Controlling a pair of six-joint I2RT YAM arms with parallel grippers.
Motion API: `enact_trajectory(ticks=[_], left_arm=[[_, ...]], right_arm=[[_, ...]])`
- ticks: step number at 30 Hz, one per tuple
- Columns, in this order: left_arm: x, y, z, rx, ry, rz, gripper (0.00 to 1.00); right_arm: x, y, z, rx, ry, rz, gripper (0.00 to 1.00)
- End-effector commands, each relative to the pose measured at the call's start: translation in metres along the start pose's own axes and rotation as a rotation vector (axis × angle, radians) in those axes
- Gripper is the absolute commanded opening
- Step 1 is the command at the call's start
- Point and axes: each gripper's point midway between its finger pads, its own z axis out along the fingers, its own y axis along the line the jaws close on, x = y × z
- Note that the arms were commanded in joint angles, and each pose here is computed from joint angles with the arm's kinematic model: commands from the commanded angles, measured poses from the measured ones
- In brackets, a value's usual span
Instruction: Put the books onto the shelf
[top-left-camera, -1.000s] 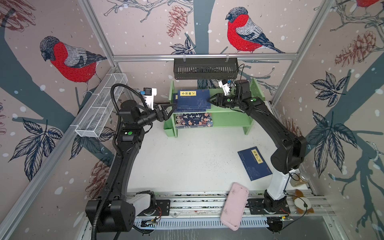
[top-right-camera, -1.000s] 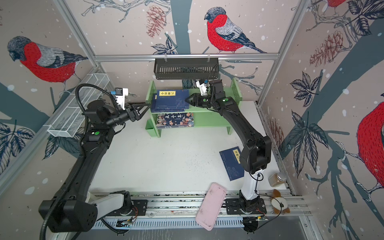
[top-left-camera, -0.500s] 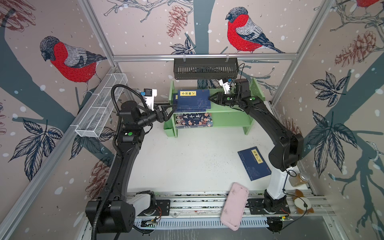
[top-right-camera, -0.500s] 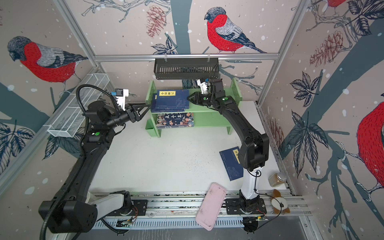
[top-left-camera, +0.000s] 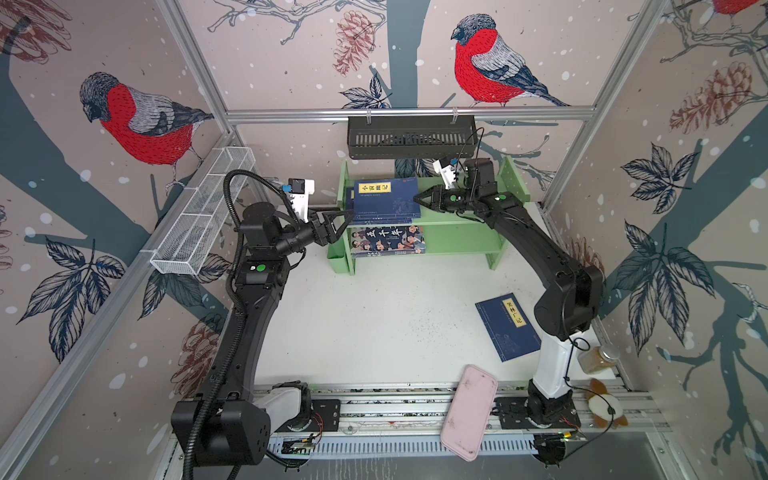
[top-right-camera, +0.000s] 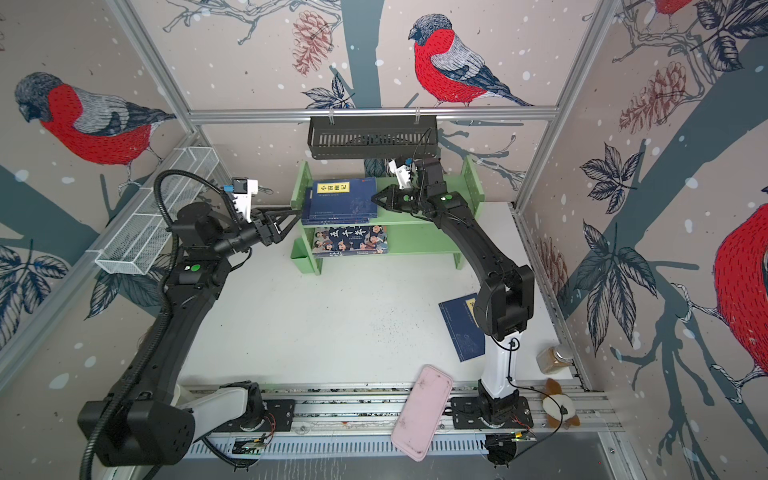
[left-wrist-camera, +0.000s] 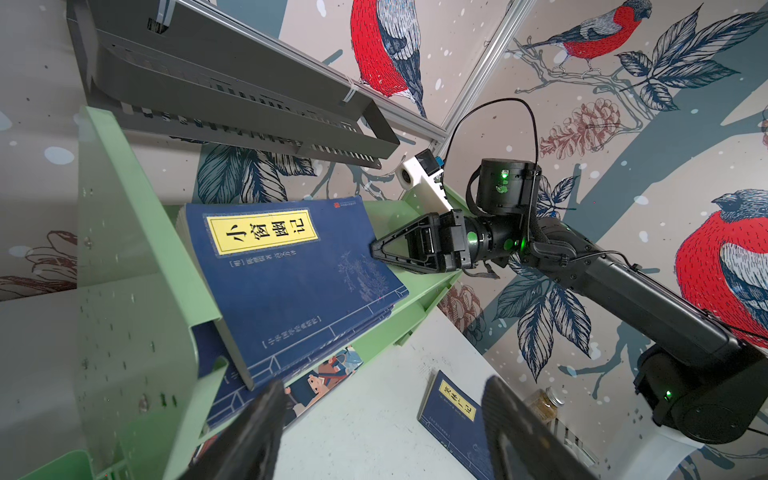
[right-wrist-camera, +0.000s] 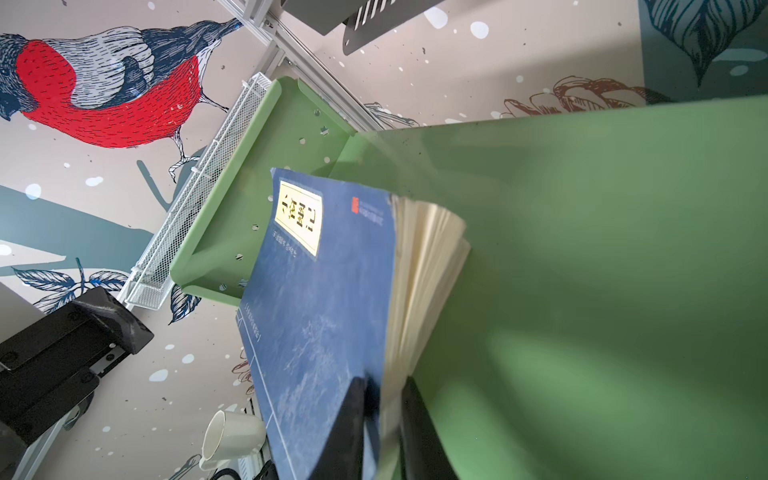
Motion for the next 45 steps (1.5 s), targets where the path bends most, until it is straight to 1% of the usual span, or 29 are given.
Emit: enact_trajectory(ticks=[1,11,14,17,19,23,27,30,34,39,45], left_arm=[[-0.004,-0.001,-0.001,-0.001,-0.015,0.022,0.75],[-0.004,0.002,0.0,-0.007,-0.022,0.021,0.75],[-0.005,0.003,0.0,-0.012,-0.026,0.027,0.75],[-0.007,0.005,-0.001,-0.031,-0.034,0.051,0.75],[-0.008,0.008,-0.002,-0.059,-0.031,0.09,0.75],[-0.008,0.02,-0.007,-0.162,-0.01,0.2,0.75],[0.0,0.031,-0.013,-0.245,0.032,0.324,0.76],[0.008,0.042,-0.015,-0.285,0.059,0.374,0.75],[0.02,0.05,-0.013,-0.284,0.079,0.384,0.73],[0.032,0.051,-0.007,-0.251,0.096,0.402,0.72],[0.045,0.066,0.0,-0.27,0.099,0.402,0.72]], right_arm=[[-0.002,0.006,0.002,-0.018,-0.005,-0.015,0.17],[-0.001,0.014,0.007,-0.022,-0.01,-0.011,0.19],[-0.001,0.015,0.009,-0.016,-0.015,-0.009,0.23],[-0.003,0.012,0.009,0.002,-0.026,0.0,0.34],[-0.005,0.012,0.008,0.014,-0.037,0.0,0.39],[-0.015,0.008,-0.006,0.084,-0.093,-0.028,0.42],[-0.02,0.014,-0.025,0.096,-0.143,-0.056,0.41],[-0.015,0.022,-0.029,0.065,-0.14,-0.062,0.39],[-0.004,0.025,-0.023,0.013,-0.11,-0.046,0.36],[0.002,0.027,-0.017,-0.008,-0.09,-0.042,0.32],[0.007,0.028,-0.01,-0.024,-0.069,-0.041,0.28]])
